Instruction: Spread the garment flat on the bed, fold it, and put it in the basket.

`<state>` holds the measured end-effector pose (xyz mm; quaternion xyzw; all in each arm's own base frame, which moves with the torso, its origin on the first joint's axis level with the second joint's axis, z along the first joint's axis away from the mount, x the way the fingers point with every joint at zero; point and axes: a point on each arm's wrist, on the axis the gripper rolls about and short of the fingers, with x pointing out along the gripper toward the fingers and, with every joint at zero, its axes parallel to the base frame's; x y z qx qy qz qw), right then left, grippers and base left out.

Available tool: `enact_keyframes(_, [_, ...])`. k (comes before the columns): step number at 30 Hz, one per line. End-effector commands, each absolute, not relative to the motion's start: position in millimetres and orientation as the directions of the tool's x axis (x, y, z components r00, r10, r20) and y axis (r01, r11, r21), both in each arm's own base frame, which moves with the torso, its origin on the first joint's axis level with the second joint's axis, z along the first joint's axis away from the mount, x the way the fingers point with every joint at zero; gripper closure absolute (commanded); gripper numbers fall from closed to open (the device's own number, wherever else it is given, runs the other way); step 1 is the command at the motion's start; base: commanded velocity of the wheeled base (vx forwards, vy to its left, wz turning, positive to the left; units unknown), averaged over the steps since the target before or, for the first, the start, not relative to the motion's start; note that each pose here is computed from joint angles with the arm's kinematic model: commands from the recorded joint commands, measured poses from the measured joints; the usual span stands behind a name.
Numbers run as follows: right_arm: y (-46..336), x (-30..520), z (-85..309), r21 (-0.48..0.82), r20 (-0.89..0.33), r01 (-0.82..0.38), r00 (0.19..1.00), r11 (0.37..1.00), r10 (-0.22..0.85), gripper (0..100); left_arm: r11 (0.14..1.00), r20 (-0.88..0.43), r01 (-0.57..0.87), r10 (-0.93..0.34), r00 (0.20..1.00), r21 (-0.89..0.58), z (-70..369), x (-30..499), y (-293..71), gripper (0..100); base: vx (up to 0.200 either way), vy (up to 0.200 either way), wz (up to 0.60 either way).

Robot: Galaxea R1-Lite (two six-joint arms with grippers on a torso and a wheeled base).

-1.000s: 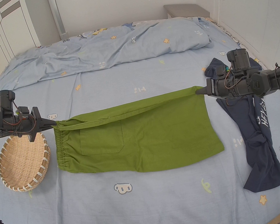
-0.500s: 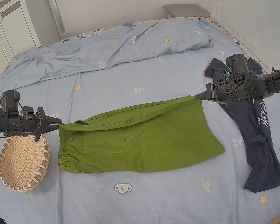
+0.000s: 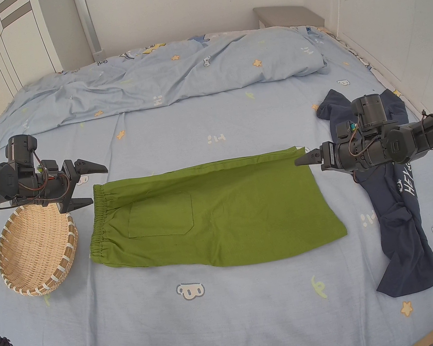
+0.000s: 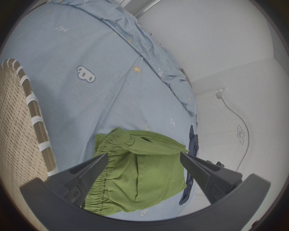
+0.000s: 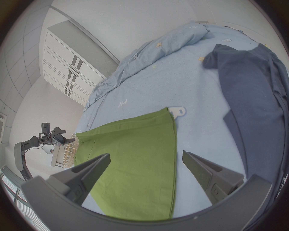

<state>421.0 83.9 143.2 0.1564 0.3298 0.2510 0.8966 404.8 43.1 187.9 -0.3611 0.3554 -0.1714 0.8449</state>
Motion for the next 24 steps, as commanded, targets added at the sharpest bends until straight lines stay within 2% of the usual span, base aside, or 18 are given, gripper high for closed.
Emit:
enact_keyframes(1, [78,386,155,0.457,-0.51,-0.344,0.654,0.82,0.558,0,0.681,-0.471,0.037,-0.543,0.695,-0.731,186,407,43,0,0.0,0.0,0.0])
enact_keyframes(6, [74,353,144,0.478,-0.535,-0.33,0.626,0.814,0.568,0,0.693,-0.519,-0.002,-0.538,0.665,-0.721,164,389,55,0,0.0,0.0,0.0])
enact_keyframes(11, [71,339,136,0.482,-0.545,-0.319,0.62,0.816,0.564,0,0.757,-0.546,0.08,-0.536,0.643,-0.649,153,373,56,0,0.0,0.0,0.0])
enact_keyframes(12, [69,332,137,0.485,-0.549,-0.316,0.616,0.815,0.565,0,0.778,-0.576,0.107,-0.543,0.611,-0.619,138,364,55,0,0.0,0.0,0.0])
enact_keyframes(14, [70,330,135,0.486,-0.555,-0.314,0.611,0.816,0.565,0,0.786,-0.591,0.116,-0.545,0.595,-0.607,130,360,55,0,0.0,0.0,0.0])
enact_keyframes(24, [66,330,133,0.487,-0.559,-0.303,0.613,0.819,0.559,0,0.788,-0.583,0.144,-0.551,0.597,-0.598,116,364,50,0,0.0,0.0,0.0])
